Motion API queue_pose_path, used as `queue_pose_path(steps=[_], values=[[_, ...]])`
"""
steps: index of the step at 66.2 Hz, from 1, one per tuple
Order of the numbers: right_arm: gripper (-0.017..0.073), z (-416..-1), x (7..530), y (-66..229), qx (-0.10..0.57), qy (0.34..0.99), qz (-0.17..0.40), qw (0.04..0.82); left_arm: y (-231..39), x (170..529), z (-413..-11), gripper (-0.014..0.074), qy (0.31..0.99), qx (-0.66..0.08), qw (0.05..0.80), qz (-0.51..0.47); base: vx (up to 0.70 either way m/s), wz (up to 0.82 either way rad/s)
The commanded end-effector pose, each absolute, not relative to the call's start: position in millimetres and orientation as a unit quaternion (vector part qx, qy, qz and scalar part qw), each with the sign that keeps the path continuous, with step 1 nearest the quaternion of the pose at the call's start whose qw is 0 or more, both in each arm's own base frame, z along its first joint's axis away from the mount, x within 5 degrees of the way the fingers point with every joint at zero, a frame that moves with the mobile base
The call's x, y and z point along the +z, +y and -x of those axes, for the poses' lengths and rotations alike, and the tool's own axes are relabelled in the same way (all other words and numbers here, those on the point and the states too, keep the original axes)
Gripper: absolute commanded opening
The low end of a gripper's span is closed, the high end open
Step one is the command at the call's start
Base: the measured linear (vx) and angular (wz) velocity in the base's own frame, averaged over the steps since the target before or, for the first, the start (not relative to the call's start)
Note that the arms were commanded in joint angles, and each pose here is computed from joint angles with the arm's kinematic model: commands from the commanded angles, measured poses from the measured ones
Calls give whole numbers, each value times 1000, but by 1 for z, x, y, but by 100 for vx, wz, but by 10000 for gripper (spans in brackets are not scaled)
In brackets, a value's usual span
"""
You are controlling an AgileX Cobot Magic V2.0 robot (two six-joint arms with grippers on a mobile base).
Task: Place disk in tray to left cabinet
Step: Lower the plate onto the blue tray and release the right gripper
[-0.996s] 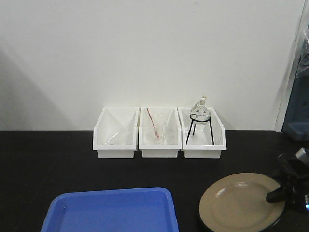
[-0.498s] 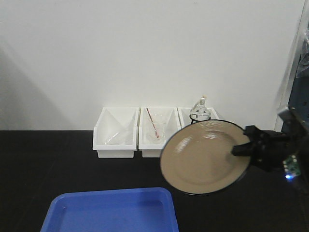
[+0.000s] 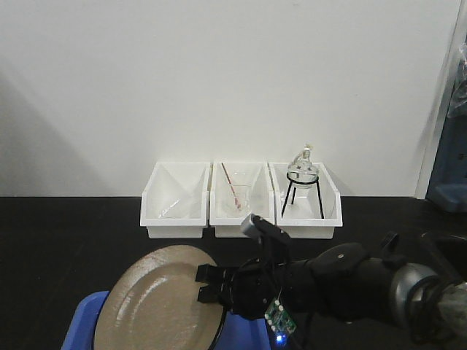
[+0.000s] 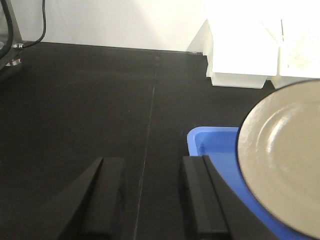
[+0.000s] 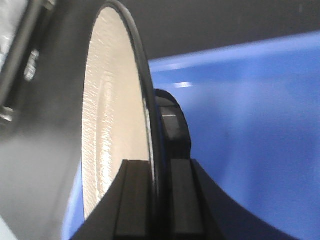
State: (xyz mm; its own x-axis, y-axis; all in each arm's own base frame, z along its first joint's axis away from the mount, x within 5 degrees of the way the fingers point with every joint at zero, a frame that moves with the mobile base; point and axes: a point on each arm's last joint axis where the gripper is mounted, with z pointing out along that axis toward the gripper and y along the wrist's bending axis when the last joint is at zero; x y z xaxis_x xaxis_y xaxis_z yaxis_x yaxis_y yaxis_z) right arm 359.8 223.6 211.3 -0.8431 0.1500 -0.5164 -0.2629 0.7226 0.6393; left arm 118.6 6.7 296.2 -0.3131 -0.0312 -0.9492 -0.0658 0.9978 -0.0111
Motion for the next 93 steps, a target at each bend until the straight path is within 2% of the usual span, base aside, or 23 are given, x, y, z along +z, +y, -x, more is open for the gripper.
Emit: queue_pose_path(steps=[1, 11, 23, 38, 44, 53, 63, 72, 82, 88, 93], values=[[-1, -362, 233, 227, 388, 869, 24, 305, 6, 313, -122, 401, 779, 11, 626, 29, 0, 0], [21, -367, 205, 227, 356, 887, 41, 290, 6, 313, -122, 401, 779, 11, 626, 29, 0, 0], [102, -370, 192, 227, 332, 896, 57, 290, 6, 313, -122, 401, 779, 11, 626, 29, 0, 0], [353, -370, 188, 222, 275, 900, 139, 307, 6, 313, -122, 401, 779, 11, 626, 29, 0, 0], [474, -371, 188, 221, 267, 900, 139, 314, 6, 313, -122, 401, 779, 11, 626, 29, 0, 0], [564, -370, 198, 219, 267, 896, 139, 327, 6, 313, -122, 401, 779, 11, 626, 29, 0, 0], [572, -370, 223, 213, 246, 879, 154, 378, 6, 313, -122, 401, 779, 11, 626, 29, 0, 0], [572, -372, 251, 194, 234, 866, 147, 417, 6, 313, -122, 401, 779, 11, 626, 29, 0, 0], [572, -374, 270, 157, 244, 875, 120, 399, 6, 313, -122, 401, 779, 9, 626, 32, 0, 0], [572, -373, 273, 136, 228, 892, 109, 376, 6, 312, -124, 401, 783, -5, 621, 44, 0, 0], [572, -371, 269, 123, 190, 910, 115, 351, 5, 310, -132, 401, 789, -26, 611, 61, 0, 0]])
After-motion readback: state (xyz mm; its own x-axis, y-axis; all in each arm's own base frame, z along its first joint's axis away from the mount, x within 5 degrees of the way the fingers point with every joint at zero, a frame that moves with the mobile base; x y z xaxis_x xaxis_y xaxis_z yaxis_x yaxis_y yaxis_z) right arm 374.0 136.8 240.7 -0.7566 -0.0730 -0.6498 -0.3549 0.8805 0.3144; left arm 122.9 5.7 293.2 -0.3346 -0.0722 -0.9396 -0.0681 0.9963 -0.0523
